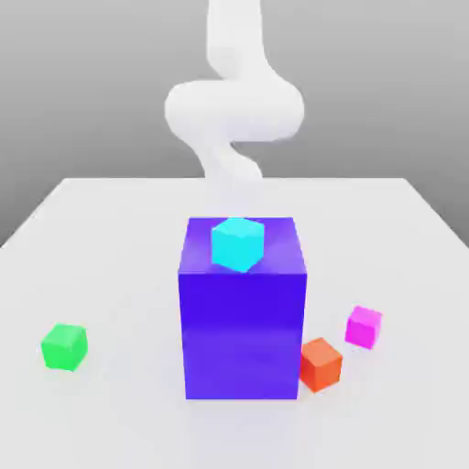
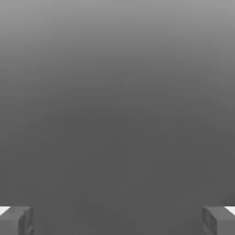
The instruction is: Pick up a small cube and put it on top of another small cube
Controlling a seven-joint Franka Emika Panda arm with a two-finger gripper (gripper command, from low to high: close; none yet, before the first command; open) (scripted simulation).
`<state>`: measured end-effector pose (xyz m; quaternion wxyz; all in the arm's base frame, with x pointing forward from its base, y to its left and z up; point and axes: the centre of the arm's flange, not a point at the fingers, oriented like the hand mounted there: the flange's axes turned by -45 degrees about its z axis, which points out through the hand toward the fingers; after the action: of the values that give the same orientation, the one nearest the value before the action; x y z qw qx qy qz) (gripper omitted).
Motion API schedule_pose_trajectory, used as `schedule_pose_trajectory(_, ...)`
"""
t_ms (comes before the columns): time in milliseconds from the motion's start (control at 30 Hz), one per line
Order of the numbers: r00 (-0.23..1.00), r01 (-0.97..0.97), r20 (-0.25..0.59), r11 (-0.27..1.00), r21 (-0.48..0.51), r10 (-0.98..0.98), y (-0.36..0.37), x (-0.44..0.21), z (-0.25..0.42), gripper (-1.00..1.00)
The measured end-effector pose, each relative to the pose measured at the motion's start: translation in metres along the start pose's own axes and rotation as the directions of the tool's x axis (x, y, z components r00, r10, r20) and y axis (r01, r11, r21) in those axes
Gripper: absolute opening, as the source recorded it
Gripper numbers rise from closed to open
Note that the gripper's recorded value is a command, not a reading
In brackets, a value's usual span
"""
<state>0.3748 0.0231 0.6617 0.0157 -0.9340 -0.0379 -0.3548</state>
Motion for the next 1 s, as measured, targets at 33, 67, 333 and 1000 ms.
schedule_pose_trajectory(33, 0.999, 0.033, 0.032, 0.999, 0.025, -0.034, -0.011, -0.007, 0.024, 0.00)
schedule_pose_trajectory(67, 0.996, 0.064, 0.062, 0.997, 0.049, -0.067, -0.022, -0.014, 0.047, 0.00)
schedule_pose_trajectory(333, 0.900, 0.298, 0.252, 0.924, 0.239, -0.356, -0.118, -0.115, 0.186, 0.00)
schedule_pose_trajectory(1000, 0.430, 0.612, 0.379, 0.574, 0.545, -0.819, -0.210, -0.427, 0.307, 0.00)
